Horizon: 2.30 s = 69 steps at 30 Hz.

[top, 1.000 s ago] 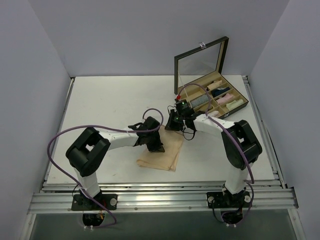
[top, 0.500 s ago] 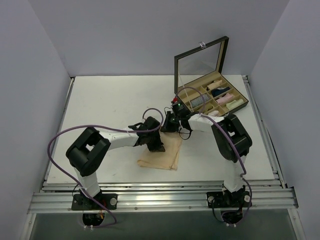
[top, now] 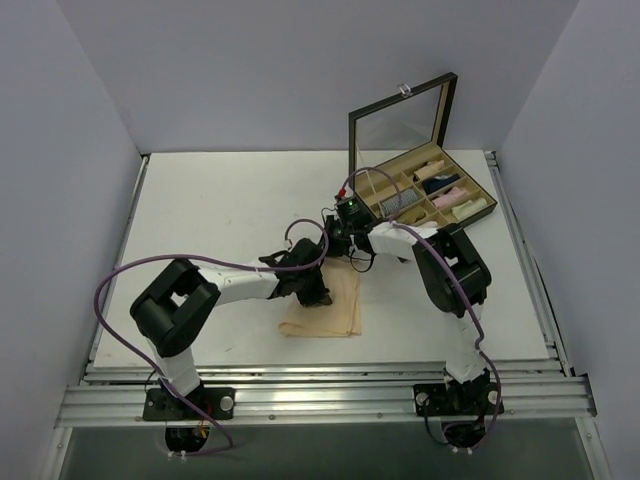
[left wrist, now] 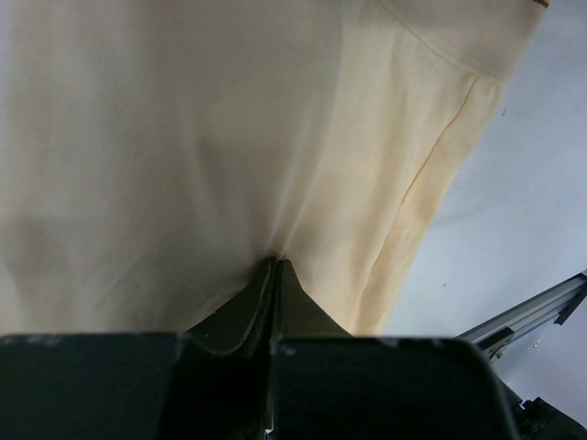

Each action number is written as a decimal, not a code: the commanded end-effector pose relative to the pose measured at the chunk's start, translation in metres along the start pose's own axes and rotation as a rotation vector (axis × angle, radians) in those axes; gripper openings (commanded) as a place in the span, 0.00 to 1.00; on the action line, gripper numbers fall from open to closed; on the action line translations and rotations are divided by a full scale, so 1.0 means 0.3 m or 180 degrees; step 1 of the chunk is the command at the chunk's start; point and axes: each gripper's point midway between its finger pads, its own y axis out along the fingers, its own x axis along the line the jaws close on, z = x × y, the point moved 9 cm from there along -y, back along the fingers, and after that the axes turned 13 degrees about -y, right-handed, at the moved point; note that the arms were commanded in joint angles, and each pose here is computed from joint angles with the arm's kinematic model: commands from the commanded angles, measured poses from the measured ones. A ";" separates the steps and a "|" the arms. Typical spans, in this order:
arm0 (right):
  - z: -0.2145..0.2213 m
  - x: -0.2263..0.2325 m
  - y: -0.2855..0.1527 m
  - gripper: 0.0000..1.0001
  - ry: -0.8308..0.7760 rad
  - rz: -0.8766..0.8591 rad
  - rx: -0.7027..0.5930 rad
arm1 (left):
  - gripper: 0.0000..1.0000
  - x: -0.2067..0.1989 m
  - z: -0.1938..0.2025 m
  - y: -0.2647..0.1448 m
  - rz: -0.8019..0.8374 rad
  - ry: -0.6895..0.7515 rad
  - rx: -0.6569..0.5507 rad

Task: Roll the underwear
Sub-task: Fold the underwear

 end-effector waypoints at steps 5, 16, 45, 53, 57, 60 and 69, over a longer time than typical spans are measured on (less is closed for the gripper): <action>-0.103 -0.013 -0.148 0.07 -0.0119 0.0222 -0.0111 | 0.08 -0.047 -0.017 -0.062 -0.0199 0.0104 -0.0019; -0.053 -0.050 -0.358 0.08 -0.0049 0.0627 -0.0069 | 0.22 -0.255 -0.122 -0.216 0.0342 0.0106 -0.0072; 0.193 -0.212 -0.288 0.05 -0.0046 0.1017 0.0452 | 0.12 -0.067 -0.365 0.045 -0.0533 0.0233 -0.0016; 0.106 -0.094 -0.425 0.17 -0.0116 0.0645 0.0344 | 0.16 -0.182 -0.373 -0.150 -0.0360 0.0332 -0.0143; 0.191 -0.048 -0.480 0.27 -0.0033 0.0476 0.0411 | 0.16 -0.156 -0.333 -0.160 -0.0326 0.0342 -0.0001; 0.279 -0.021 -0.498 0.26 -0.0018 0.0447 0.0502 | 0.16 -0.098 -0.288 -0.141 -0.0356 0.0296 0.0115; 0.426 0.005 -0.508 0.25 0.0147 0.0373 0.0531 | 0.15 0.026 -0.218 -0.042 -0.0650 0.0272 0.0304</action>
